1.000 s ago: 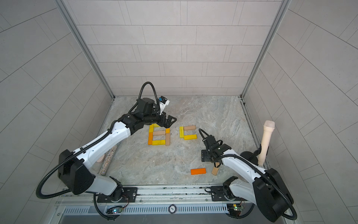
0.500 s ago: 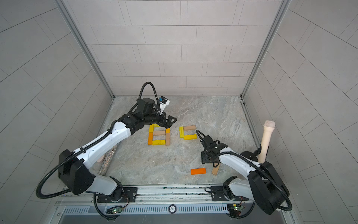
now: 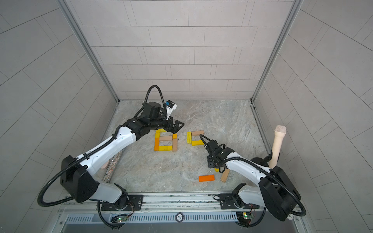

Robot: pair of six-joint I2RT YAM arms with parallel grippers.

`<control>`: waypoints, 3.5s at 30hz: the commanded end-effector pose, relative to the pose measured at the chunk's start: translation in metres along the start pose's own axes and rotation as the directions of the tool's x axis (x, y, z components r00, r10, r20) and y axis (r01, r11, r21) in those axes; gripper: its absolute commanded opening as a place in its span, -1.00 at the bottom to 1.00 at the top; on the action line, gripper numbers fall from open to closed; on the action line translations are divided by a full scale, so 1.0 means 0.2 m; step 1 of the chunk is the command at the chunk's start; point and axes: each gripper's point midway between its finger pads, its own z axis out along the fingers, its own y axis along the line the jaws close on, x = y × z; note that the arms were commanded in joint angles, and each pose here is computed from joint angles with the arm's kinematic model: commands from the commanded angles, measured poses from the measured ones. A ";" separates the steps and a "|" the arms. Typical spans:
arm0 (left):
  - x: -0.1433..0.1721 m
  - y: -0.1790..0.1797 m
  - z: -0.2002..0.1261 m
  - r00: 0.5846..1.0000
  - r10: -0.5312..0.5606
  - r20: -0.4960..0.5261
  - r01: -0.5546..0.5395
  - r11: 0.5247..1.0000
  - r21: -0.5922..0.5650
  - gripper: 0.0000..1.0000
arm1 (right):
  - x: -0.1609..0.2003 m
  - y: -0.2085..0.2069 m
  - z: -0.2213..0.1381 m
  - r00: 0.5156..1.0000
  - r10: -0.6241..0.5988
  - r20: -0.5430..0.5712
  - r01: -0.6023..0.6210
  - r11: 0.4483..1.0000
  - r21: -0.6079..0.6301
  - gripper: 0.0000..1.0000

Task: Assemble the number 8 with building blocks
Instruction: Pick up the building block from the center of the board, then assemble the building block at the center of the board.

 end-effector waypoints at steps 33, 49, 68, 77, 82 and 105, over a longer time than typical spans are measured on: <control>-0.01 -0.12 -0.03 0.995 0.094 0.033 -0.098 0.987 0.125 1.00 | 0.05 -0.04 0.01 0.999 -0.049 -0.005 0.049 0.998 0.032 -0.41; 0.01 -0.14 -0.02 0.994 0.103 0.043 -0.108 0.982 0.153 1.00 | 0.06 -0.02 -0.01 0.998 -0.060 0.025 0.060 0.998 -0.002 -0.28; 0.02 -0.16 -0.04 0.992 0.118 0.035 -0.121 0.982 0.142 1.00 | 0.06 -0.02 0.01 0.997 -0.072 0.002 0.072 0.997 0.027 -0.12; 0.02 -0.16 -0.05 0.993 0.114 0.031 -0.117 0.983 0.138 1.00 | 0.06 -0.01 0.02 0.996 -0.082 -0.018 0.082 0.996 0.029 -0.20; 0.02 -0.15 -0.04 0.994 0.104 0.024 -0.106 0.984 0.140 1.00 | 0.06 -0.01 0.01 0.997 -0.079 -0.002 0.079 0.996 0.030 -0.29; -0.10 0.04 -0.14 0.994 -0.004 0.111 -0.005 0.996 0.085 1.00 | -0.28 0.57 -0.16 0.991 -0.076 0.115 0.075 0.997 0.016 -0.37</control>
